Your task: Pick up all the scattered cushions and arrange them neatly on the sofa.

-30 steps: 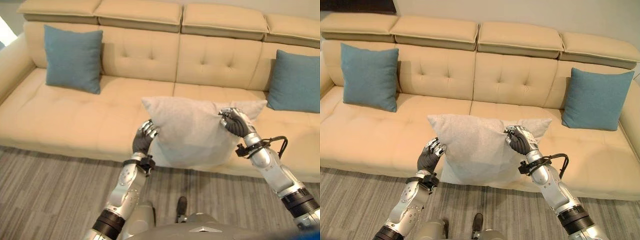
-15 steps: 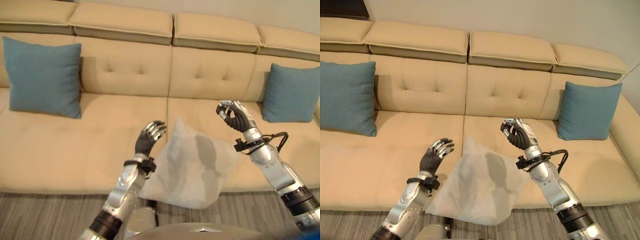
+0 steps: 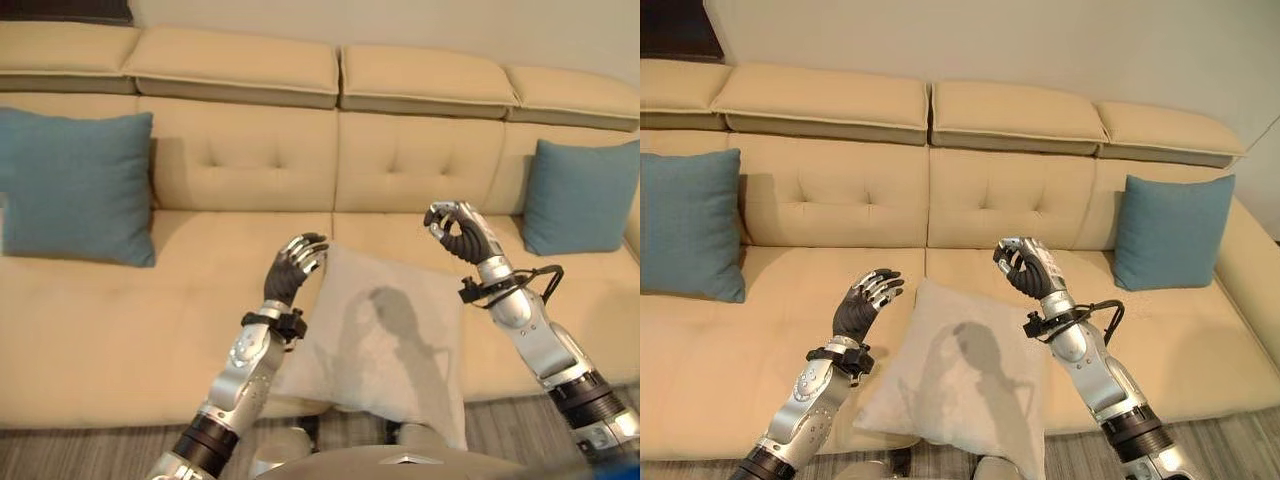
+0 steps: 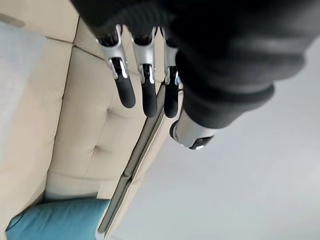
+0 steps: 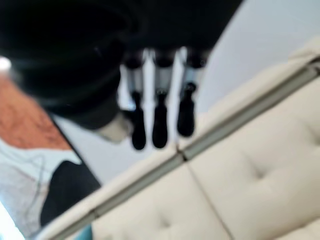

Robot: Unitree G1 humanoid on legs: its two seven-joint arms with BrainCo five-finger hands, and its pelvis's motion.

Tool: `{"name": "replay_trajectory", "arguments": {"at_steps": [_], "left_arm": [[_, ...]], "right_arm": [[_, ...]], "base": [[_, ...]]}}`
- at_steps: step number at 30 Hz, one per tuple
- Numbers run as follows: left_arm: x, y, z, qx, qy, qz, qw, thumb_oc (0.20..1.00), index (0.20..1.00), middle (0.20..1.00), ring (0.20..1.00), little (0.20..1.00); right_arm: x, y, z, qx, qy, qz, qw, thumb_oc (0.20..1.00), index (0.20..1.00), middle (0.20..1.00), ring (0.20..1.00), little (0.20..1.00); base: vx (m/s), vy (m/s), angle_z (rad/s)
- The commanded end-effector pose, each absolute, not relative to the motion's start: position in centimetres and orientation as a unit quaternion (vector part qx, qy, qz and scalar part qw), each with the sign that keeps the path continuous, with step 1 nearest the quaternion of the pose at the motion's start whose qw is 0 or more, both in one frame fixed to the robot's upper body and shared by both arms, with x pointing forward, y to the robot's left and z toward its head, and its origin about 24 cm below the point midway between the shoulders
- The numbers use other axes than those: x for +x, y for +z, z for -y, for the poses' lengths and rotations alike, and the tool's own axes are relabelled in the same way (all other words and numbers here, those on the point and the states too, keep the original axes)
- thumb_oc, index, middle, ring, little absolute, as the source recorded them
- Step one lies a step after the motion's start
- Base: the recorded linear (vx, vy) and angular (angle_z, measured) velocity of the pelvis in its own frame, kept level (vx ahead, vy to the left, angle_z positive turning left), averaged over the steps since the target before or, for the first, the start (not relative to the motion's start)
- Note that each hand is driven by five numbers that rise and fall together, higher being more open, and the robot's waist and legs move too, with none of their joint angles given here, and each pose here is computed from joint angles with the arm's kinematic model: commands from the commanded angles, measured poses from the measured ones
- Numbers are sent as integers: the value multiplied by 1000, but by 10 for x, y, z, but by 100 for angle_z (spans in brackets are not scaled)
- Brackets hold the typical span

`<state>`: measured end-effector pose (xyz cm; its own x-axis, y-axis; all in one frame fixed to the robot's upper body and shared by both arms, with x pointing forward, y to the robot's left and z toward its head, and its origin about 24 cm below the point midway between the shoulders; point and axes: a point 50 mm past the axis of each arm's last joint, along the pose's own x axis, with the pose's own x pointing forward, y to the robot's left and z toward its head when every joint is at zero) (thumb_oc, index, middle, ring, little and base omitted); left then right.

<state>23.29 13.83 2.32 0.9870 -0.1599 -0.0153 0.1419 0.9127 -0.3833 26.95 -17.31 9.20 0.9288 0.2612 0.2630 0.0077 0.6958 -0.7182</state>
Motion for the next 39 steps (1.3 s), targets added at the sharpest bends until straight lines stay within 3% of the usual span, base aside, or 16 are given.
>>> {"name": "replay_trajectory", "arguments": {"at_steps": [1, 5, 6, 7, 9, 10, 21, 28, 39], "left_arm": [[238, 42, -128, -200, -107, 31, 973, 200, 200, 200, 200, 200], [236, 38, -132, -186, -96, 23, 978, 200, 200, 200, 200, 200], [234, 34, -137, -169, -86, 16, 982, 282, 282, 282, 282, 282], [234, 31, -140, -155, -79, 10, 985, 520, 520, 520, 520, 520], [233, 26, -148, -127, -66, -1, 990, 740, 740, 740, 740, 740], [232, 21, -153, -99, -58, -9, 993, 1000, 1000, 1000, 1000, 1000], [224, -7, -211, 114, 21, -71, 991, 1000, 1000, 1000, 1000, 1000], [231, -29, -220, 142, 59, -129, 980, 1000, 1000, 1000, 1000, 1000], [297, -12, -186, 113, 115, -103, 982, 1000, 1000, 1000, 1000, 1000]], "right_arm": [[274, 115, 190, -396, 14, 217, 892, 1000, 1000, 1000, 1000, 1000], [268, 101, 201, -394, -8, 181, 901, 1000, 1000, 1000, 1000, 1000], [263, 90, 209, -394, -24, 154, 906, 1000, 1000, 1000, 1000, 1000], [259, 81, 216, -394, -36, 132, 909, 1000, 1000, 1000, 1000, 1000], [249, 66, 225, -389, -51, 97, 915, 1000, 1000, 1000, 1000, 1000], [244, 57, 231, -388, -60, 73, 917, 1000, 1000, 1000, 1000, 1000], [205, -16, 258, -339, -94, -115, 929, 1000, 1000, 1000, 1000, 1000], [207, -43, 255, -281, -114, -184, 935, 1000, 1000, 1000, 1000, 1000], [282, -5, 237, -222, -216, -106, 945, 1000, 1000, 1000, 1000, 1000]], "base": [[92, -53, -1], [71, -38, -6], [54, -17, -2], [54, -15, 1], [16, -2, 4], [22, 1, 4], [-2, 4, -4], [-76, 30, -11], [-206, 36, -13]]}}
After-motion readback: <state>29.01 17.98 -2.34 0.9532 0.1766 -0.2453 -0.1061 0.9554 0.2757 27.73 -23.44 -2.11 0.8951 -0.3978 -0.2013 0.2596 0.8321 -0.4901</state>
